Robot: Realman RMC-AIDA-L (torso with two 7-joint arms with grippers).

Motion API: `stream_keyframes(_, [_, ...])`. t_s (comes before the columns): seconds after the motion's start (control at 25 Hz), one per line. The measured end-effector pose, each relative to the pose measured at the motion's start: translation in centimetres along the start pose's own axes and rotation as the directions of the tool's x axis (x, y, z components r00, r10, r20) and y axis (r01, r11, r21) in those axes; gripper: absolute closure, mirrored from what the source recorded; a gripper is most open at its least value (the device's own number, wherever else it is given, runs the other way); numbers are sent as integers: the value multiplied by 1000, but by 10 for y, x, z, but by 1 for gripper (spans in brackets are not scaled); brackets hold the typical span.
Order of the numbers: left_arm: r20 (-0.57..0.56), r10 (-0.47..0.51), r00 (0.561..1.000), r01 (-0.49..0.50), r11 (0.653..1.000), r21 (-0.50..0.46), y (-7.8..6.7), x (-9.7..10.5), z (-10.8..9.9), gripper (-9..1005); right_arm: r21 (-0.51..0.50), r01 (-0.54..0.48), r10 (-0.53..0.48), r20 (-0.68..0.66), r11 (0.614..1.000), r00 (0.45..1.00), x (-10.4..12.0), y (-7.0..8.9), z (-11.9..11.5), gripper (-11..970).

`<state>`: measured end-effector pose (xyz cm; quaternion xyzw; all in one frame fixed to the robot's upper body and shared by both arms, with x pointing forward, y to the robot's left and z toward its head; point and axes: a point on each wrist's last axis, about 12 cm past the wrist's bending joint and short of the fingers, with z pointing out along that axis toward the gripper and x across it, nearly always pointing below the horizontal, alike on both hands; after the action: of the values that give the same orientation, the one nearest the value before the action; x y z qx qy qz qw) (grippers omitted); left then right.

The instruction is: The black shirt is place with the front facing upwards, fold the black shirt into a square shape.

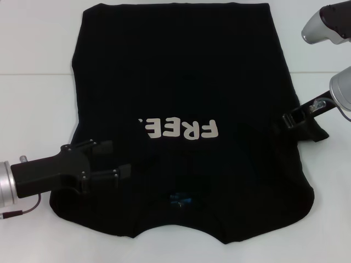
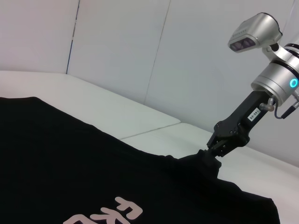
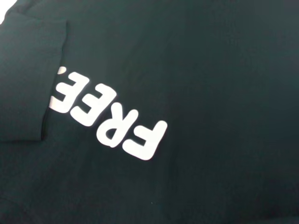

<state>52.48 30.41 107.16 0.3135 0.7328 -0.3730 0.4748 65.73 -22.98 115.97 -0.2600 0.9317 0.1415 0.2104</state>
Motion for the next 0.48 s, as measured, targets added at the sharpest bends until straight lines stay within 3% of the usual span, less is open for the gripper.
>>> stream_keyframes(0.28, [1, 1, 1000, -1, 1000, 1, 0, 0, 1, 119, -33, -14, 15, 28, 999, 999, -4, 4, 0, 943])
stream_keyframes(0.48, [1, 0, 1000, 0, 1000, 1, 0, 0, 1, 119, -154, -64, 82, 107, 986, 991, -2, 4, -5, 924])
